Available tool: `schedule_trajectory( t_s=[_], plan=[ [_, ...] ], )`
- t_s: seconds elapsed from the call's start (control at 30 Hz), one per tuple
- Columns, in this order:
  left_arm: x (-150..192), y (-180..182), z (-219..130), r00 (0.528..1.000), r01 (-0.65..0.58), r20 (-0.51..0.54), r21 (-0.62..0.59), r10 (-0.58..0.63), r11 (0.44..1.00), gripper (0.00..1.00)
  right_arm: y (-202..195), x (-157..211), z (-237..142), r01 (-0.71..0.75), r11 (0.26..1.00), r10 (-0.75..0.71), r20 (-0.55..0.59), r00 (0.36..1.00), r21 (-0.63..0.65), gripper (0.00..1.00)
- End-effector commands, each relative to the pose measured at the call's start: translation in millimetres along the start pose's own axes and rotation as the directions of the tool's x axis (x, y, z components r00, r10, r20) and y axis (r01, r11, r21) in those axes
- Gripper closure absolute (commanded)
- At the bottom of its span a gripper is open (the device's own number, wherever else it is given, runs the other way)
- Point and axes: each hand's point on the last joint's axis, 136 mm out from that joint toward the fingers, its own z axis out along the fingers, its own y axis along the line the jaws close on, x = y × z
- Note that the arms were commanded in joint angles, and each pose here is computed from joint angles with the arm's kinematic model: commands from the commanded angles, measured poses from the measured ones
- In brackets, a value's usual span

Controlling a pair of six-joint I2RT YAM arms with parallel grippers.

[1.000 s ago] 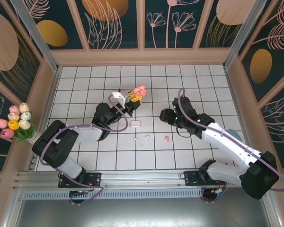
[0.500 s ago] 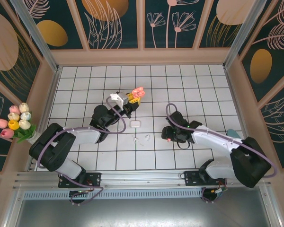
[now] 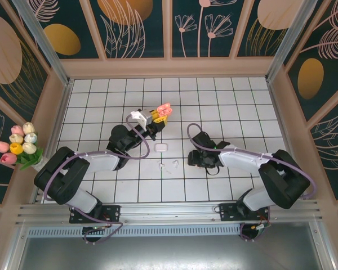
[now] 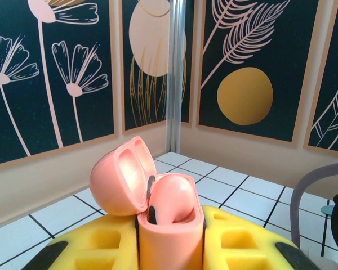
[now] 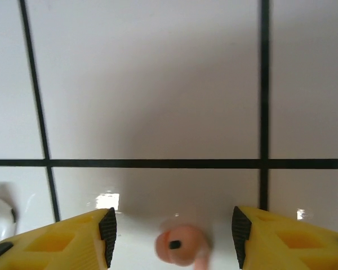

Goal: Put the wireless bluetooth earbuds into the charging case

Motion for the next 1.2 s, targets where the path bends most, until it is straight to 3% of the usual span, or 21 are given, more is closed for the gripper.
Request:
schedule_trajectory(
  t_s=[0.0,0.23,0.53,1.17],
  plan=[
    [-11.7,-0.1,0.8,0.999,-0.02,0.044,-0.007,0.02,1.0,1.0,17.2,7.1,-0.6,0.044,0.998,-0.045,-0.032,0.998,-0.036,0.43],
    [-12.6,0.1,1.3,0.999,-0.023,0.047,-0.007,0.023,1.0,1.0,18.5,21.1,-0.4,0.046,0.999,-0.045,-0.062,0.997,-0.001,0.45],
    [-13.4,-0.9,1.5,0.999,-0.017,0.05,-0.001,0.017,1.0,1.0,-5.2,12.2,3.1,0.034,0.98,-0.024,-0.048,0.999,0.198,0.44],
    [-10.3,-0.9,2.7,0.998,-0.002,0.067,0.008,0.002,1.0,1.0,-3.1,19.6,11.7,-0.21,0.937,0.223,-0.015,0.975,0.278,0.51]
  ],
)
